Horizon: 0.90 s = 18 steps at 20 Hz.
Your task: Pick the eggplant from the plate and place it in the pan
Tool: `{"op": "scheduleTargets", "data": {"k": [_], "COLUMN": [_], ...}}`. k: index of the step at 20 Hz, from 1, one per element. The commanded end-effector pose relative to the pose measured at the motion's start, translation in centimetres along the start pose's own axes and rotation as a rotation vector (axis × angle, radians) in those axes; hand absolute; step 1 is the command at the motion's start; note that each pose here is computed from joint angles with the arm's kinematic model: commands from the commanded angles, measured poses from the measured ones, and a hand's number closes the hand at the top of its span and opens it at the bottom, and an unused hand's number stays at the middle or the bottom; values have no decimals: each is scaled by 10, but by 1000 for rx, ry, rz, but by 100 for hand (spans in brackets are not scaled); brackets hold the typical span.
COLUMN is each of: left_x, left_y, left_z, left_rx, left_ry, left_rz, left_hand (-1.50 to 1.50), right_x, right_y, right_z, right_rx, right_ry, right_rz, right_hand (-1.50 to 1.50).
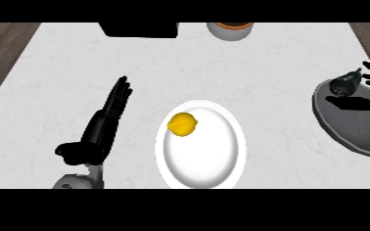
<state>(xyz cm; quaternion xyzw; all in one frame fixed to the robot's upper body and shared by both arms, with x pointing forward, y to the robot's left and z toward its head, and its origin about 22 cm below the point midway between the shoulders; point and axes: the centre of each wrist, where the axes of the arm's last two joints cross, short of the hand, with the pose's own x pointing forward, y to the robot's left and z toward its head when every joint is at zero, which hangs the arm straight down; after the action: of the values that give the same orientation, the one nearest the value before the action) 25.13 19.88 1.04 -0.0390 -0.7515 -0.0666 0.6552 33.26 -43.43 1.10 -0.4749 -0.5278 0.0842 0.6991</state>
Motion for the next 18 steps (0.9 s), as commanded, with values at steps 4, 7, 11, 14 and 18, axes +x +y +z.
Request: {"op": "scheduleTargets", "data": {"k": [4, 7, 11, 14, 18], "left_x": [-4, 5, 7, 2, 2], "left_y": [7, -7, 9, -1, 11], "left_z": [-1, -4, 4, 22, 8], "left_rx": [16, 17, 52, 23, 64], "left_ry": [4, -6, -2, 14, 14], "left_rz": [-4, 5, 6, -7, -14], "left_hand": [0, 0, 0, 0, 0], "right_x": [0, -16, -39, -68, -86], "right_y": [4, -29, -33, -53, -55], "right_z": [-1, -9, 5, 17, 37], "right_rx": [-172, -191, -146, -118, 16], "right_ry": [-120, -121, -106, -103, -148], "right_rz": [-251, -363, -484, -548, -648], "right_hand": [-150, -150, -150, -150, -150]}}
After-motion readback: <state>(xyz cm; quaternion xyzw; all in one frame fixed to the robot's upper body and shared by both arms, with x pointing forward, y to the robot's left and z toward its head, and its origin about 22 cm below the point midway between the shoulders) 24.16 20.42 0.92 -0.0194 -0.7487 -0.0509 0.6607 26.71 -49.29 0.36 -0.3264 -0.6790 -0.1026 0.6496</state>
